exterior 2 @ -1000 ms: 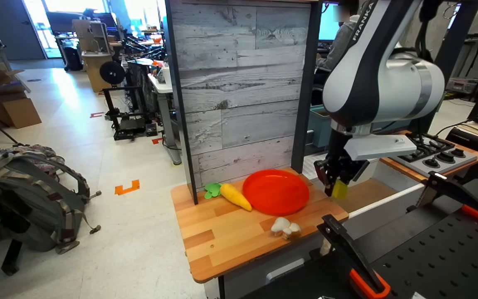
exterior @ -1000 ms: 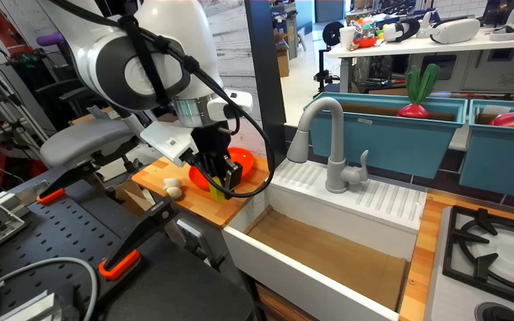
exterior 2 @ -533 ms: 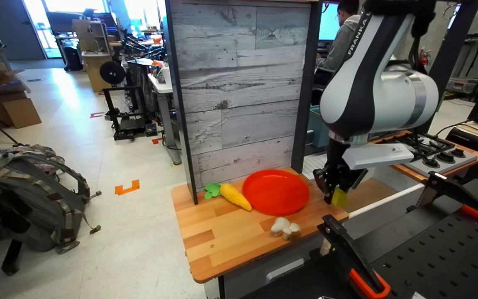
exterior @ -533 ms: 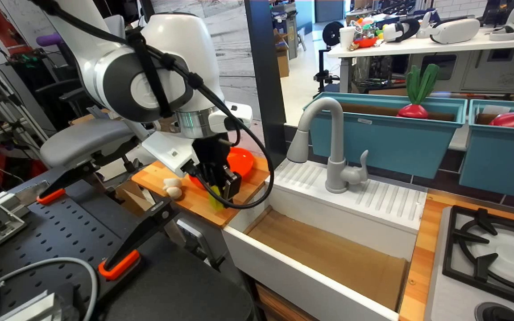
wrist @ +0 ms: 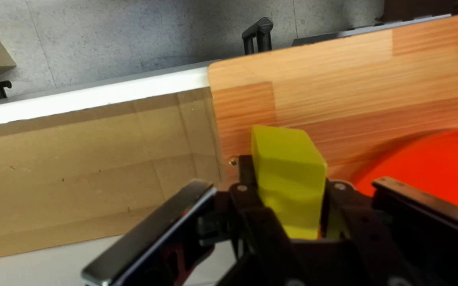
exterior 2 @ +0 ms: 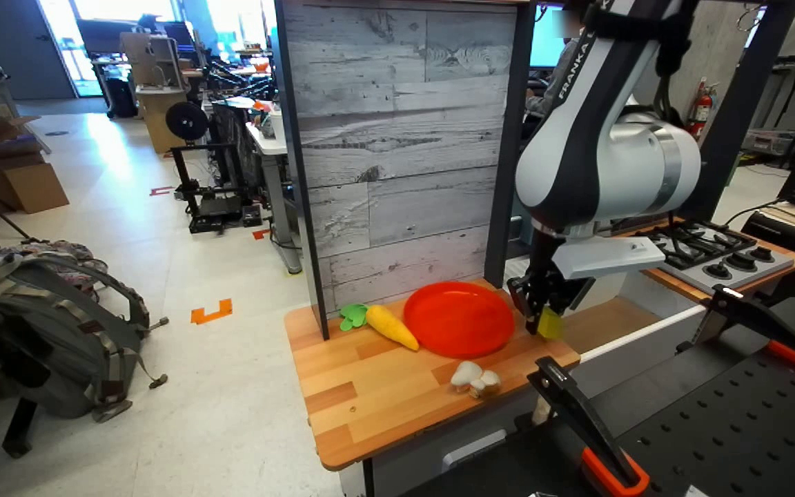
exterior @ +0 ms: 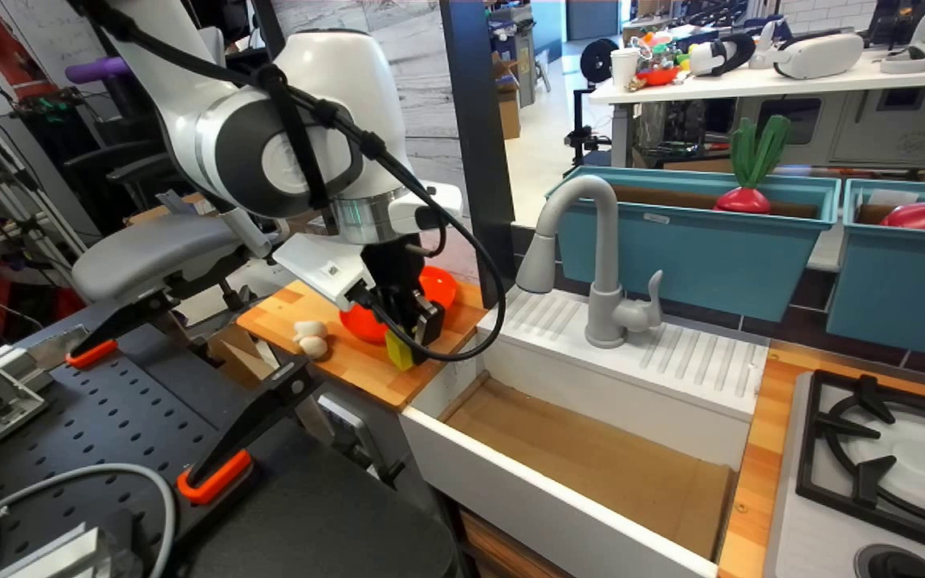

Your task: Move the yellow plush toy to the right of the counter

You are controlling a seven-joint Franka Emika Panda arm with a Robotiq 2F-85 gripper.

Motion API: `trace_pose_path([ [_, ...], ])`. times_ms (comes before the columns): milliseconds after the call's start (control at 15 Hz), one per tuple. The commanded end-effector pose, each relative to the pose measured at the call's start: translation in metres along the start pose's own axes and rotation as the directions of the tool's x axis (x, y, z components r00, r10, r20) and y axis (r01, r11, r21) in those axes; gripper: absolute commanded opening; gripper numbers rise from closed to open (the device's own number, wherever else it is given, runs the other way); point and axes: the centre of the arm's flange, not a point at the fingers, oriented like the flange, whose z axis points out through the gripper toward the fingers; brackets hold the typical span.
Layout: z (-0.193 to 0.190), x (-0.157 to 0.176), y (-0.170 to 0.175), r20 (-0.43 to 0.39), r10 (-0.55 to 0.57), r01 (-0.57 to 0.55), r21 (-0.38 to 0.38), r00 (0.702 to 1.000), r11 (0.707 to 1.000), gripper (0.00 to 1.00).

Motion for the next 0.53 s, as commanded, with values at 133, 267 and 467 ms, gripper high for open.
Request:
trace_pose_path([
  [133, 0.0122, 0.0176, -0.0138, 0.039, -0.017, 0.018, -0.019, 0.999, 1.000, 0.08],
  [267, 0.0132, 0.0203, -0.0151, 0.049, -0.016, 0.017, -0.014, 0.999, 1.000, 0.08],
  [467, 0.0123, 0.0232, -0.0138, 0.058, -0.012, 0.013, -0.013, 0.998, 1.000, 0.18],
])
